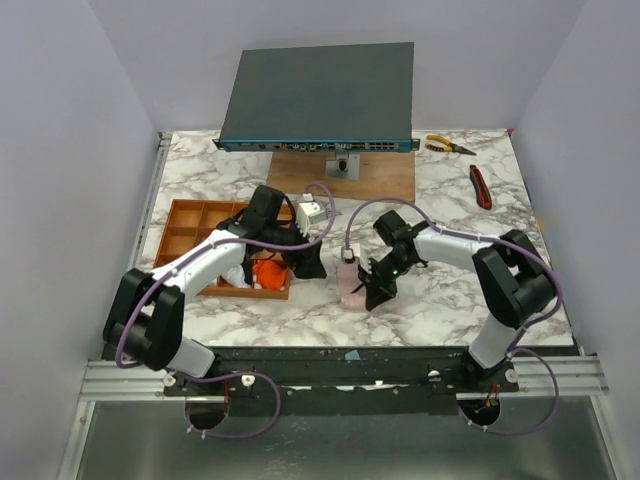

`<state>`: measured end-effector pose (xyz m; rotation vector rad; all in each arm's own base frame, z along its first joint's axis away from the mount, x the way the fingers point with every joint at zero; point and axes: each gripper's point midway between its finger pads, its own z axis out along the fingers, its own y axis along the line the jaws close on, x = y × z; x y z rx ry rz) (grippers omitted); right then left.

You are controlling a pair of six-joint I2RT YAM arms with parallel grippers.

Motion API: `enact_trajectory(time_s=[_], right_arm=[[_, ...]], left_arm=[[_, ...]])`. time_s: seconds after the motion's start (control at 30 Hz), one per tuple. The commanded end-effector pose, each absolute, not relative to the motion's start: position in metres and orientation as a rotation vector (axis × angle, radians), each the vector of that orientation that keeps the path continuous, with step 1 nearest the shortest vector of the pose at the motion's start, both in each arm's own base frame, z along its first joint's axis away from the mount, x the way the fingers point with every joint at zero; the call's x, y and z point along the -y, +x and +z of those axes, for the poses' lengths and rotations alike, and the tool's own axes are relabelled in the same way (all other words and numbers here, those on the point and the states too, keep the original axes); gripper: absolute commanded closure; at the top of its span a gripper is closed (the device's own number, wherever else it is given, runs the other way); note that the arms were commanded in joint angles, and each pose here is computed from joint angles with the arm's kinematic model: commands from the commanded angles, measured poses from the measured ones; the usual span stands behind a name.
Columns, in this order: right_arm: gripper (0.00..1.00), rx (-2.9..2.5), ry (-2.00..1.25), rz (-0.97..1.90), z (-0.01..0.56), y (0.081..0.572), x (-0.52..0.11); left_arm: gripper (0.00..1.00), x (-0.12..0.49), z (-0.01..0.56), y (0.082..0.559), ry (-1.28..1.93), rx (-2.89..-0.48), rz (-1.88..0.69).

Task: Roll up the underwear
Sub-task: Roll the underwear to the center of the board.

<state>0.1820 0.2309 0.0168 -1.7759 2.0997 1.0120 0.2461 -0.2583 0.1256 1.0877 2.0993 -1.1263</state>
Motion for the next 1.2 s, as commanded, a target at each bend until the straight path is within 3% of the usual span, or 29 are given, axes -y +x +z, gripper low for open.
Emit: enact_trajectory(time_s=[0.0, 0.2, 0.63, 1.17], right_arm=[[0.99, -2.241, -1.744, 1.182, 0.004, 0.163, -0.217], [0.99, -2.361, -1.69, 1.306, -0.006, 0.164, -0.212], [0.99, -2.507, -1.678, 1.408, -0.021, 0.17, -0.214], [0.99, -2.567, -1.691, 1.499, -0.033, 0.168, -0.213]], left_arm=[[0.22, 0.263, 0.127, 0.239, 1.247, -1.945, -0.914], [0.23, 0.289, 0.113, 0.203, 1.505, -1.826, -0.754], [0.25, 0.326, 0.062, 0.182, 1.774, -1.653, -0.419], [0.31, 0.343, 0.032, 0.177, 1.88, -1.549, -0.322]])
